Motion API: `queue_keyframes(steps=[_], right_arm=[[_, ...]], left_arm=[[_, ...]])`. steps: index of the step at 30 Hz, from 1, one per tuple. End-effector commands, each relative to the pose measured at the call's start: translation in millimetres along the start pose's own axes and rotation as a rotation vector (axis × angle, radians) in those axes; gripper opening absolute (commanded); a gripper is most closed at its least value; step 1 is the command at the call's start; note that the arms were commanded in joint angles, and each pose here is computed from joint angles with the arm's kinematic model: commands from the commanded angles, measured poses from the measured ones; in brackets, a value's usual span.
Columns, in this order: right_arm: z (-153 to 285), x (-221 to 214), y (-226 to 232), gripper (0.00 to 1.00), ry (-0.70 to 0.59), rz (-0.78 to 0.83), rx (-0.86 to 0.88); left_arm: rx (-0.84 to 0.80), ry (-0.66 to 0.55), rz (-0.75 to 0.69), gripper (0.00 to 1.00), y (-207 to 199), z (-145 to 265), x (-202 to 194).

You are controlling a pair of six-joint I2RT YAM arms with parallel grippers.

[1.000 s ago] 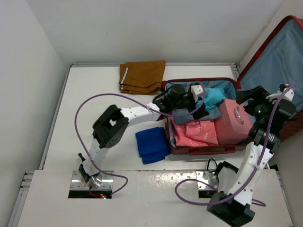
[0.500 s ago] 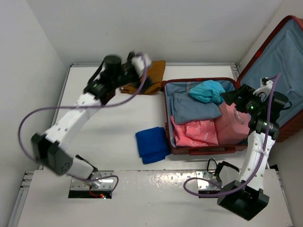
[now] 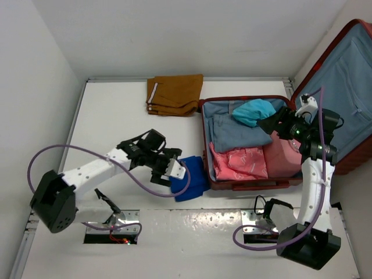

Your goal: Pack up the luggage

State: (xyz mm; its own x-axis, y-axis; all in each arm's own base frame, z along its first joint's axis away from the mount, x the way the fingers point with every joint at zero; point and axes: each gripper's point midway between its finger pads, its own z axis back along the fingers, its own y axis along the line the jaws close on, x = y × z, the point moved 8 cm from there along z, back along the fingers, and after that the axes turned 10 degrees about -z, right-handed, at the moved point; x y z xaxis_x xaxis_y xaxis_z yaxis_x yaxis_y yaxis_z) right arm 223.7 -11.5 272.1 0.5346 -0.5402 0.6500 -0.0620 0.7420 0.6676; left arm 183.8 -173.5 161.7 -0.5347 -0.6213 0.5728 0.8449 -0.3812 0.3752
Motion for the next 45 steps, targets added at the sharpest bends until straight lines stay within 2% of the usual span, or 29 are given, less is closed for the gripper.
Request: queue_keyframes(steps=[1, 5, 11, 15, 20, 22, 25, 26, 29, 32, 35, 38, 41, 43, 45], right_arm=[[5, 14, 12, 0.88, -0.036, 0.075, 0.006], [7, 11, 13, 0.88, -0.033, 0.087, -0.013], [10, 10, 11, 0.88, -0.021, 0.105, -0.038], [10, 11, 11, 0.88, -0.020, 0.116, -0.045], [9, 14, 10, 0.88, -0.019, 0.121, -0.049], [8, 15, 10, 0.88, -0.020, 0.122, -0.044], [7, 18, 11, 0.88, -0.024, 0.125, -0.039], [7, 18, 12, 0.88, -0.026, 0.131, -0.038], [8, 19, 11, 0.88, -0.028, 0.147, -0.039], [8, 18, 11, 0.88, -0.025, 0.146, -0.035], [7, 18, 12, 0.88, -0.028, 0.145, -0.028], [5, 15, 10, 0.88, -0.028, 0.126, -0.024], [4, 16, 9, 0.88, -0.041, 0.119, -0.020], [2, 15, 8, 0.88, -0.042, 0.094, -0.021], [1, 15, 7, 0.88, -0.048, 0.086, -0.023]], left_arm=[[0.031, -0.049, -0.122, 1.00, 24, -24, -2], [-0.016, -0.042, -0.129, 1.00, 27, -54, -4], [-0.084, -0.055, -0.183, 1.00, 26, -78, -6], [-0.126, -0.023, -0.177, 0.90, 20, -90, -14], [-0.153, -0.004, -0.127, 0.65, 22, -93, -23], [-0.171, 0.001, -0.116, 0.60, 22, -95, -24], [-0.216, 0.025, -0.080, 0.35, 24, -96, -25], [-0.225, 0.032, -0.064, 0.20, 27, -91, -25], [-0.201, 0.022, -0.034, 0.06, 29, -70, -21], [-0.041, -0.011, -0.071, 0.00, 45, -24, 3], [0.163, -0.063, -0.080, 0.00, 66, 34, 34], [0.413, -0.099, -0.042, 0.00, 113, 91, 67], [0.625, -0.116, 0.046, 0.00, 148, 118, 77], [0.788, -0.203, 0.100, 0.00, 179, 131, 91], [0.866, -0.229, 0.114, 0.00, 199, 130, 101]])
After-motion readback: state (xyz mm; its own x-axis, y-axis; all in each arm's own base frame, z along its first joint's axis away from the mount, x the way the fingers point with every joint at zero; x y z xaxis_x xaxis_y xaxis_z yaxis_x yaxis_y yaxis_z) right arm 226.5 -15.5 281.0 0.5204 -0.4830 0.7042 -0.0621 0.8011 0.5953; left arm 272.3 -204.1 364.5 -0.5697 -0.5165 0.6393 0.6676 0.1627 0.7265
